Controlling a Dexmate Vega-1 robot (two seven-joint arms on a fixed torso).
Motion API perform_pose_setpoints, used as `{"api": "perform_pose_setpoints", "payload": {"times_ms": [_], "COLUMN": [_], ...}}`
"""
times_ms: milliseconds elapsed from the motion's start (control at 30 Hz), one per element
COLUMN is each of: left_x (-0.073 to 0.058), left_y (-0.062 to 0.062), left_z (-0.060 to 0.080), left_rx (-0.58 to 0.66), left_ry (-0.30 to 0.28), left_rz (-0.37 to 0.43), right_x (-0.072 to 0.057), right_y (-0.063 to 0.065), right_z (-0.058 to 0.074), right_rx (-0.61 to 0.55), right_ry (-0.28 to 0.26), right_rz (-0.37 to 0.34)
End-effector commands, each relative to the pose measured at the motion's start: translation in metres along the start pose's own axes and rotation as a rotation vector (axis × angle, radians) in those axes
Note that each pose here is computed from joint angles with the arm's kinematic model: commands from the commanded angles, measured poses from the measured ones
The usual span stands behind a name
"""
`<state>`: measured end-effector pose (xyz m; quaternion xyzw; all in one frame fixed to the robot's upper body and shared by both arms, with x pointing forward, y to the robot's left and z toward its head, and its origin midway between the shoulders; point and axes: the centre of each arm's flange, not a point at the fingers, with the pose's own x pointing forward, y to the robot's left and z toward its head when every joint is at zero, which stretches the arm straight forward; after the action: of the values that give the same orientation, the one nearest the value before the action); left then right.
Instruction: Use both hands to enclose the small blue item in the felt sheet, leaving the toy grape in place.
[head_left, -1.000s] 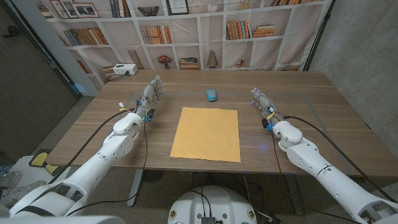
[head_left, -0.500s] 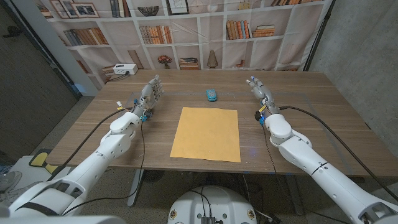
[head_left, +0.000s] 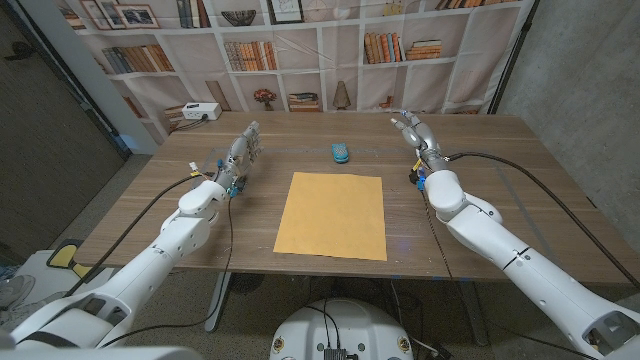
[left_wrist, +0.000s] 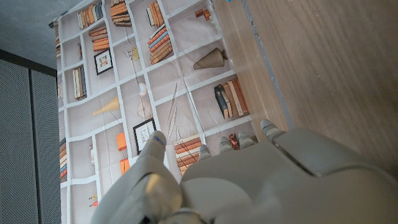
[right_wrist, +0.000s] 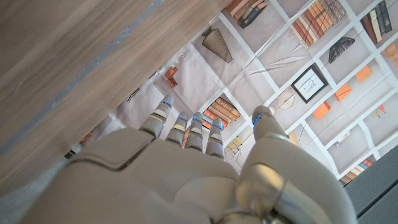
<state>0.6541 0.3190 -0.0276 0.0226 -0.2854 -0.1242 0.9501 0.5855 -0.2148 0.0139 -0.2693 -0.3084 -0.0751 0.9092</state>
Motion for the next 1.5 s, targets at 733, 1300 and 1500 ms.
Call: {"api": "perform_pose_setpoints", "payload": {"times_ms": [733,1300,1500], "left_x": [-0.014,-0.019,-0.023], "left_y": [0.000,0.009,0.013], "left_z": [0.000,-0.005,-0.007], "left_rx": [0.067,0.061,0.064], "left_ry": [0.007,0.014,0.021], "left_rz": [0.019,0.034,0.043], "right_x": [0.038,0.066,0.078], "right_y": [0.046,0.088,0.105], "right_z": [0.088,0.103,0.097], "right_rx": [-0.734,-0.910,-0.962], "right_ry": [-0.054,-0.007,0.074], "right_rz": [0.120,0.253,0.313]}}
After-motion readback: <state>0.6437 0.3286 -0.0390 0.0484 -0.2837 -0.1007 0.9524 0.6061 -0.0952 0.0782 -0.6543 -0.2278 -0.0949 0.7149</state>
